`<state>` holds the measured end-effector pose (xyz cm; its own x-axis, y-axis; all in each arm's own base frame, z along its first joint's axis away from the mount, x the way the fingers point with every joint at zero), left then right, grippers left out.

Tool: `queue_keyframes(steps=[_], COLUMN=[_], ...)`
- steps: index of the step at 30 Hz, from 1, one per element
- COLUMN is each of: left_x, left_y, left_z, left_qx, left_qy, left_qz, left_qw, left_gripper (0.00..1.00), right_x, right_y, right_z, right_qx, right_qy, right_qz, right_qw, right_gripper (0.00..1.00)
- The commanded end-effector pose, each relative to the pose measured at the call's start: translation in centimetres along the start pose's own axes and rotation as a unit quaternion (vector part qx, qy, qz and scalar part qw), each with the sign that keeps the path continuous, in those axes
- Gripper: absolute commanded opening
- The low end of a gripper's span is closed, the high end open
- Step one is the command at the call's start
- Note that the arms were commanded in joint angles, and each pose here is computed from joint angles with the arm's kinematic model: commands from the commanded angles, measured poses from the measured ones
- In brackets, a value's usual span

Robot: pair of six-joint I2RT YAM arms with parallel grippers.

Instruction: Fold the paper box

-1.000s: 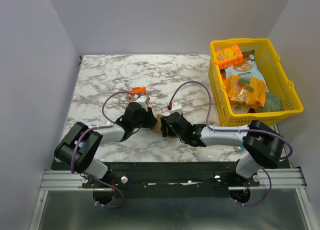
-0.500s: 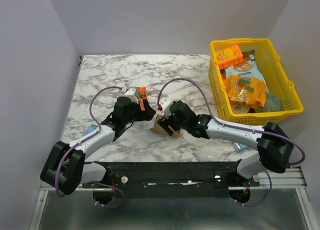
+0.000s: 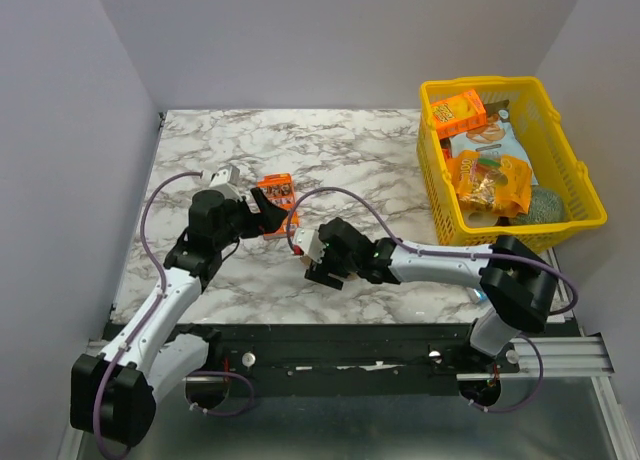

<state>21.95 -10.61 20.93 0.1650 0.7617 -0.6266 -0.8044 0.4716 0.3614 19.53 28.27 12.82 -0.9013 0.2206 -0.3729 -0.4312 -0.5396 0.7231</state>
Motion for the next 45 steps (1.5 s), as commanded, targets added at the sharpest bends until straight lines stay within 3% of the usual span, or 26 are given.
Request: queue_keyframes(steps=[1, 11, 20, 22, 29, 32, 37, 45], left_x=[-1.7, -1.7, -1.0, -1.0, -1.1, -1.1, -1.5, -3.3], left_y=[1.7, 2.9, 2.9, 3.0, 3.4, 3.5, 3.7, 4.4], left_z=[1.6, 3.3, 2.9, 3.0, 2.9, 2.9, 3.0, 2.6], left_qx=[0.038, 0.030, 0.027, 0.026, 0.020, 0.018, 0.017, 0.025], left_qy=[-0.033, -0.117, -0.126, -0.125, -0.128, -0.131, -0.140, -0.167], left_qz=[-0.016, 0.011, 0.013, 0.011, 0.006, 0.002, -0.018, -0.130], left_qw=[0.999, 0.993, 0.992, 0.992, 0.991, 0.991, 0.990, 0.977], left_gripper=[0.97, 0.97, 0.97, 0.97, 0.97, 0.97, 0.97, 0.97], right_x=[0.3, -0.3, 0.5, 0.7, 1.2, 1.1, 0.4, -0.5], right_y=[-1.5, -3.1, -4.2, -4.4, -4.2, -2.9, 0.1, 4.2], right_z=[0.2, -0.9, -2.2, -2.5, -2.2, -1.5, 0.9, 3.0], right_qx=[0.017, 0.051, 0.076, 0.082, 0.075, 0.064, 0.017, -0.033], right_qy=[0.017, 0.018, 0.070, 0.079, 0.069, 0.049, 0.003, -0.056], right_qz=[-0.036, -0.139, -0.133, -0.129, -0.102, -0.080, -0.065, 0.060], right_qw=[0.999, 0.989, 0.986, 0.985, 0.990, 0.994, 0.998, 0.996], right_gripper=[0.87, 0.78, 0.66, 0.63, 0.35, 0.30, 0.27, 0.25])
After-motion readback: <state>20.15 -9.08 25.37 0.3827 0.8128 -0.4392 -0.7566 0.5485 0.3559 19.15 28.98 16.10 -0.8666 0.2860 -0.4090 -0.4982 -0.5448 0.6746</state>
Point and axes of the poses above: each gripper's point midway between its finger pads, its own y axis back along the fingers, its own x axis along the line the jaws close on, z = x × y, the point moved 9 cm from there along y, back along the fingers, and after that the axes turned 5 degrees about y, right-handed, at the moved point
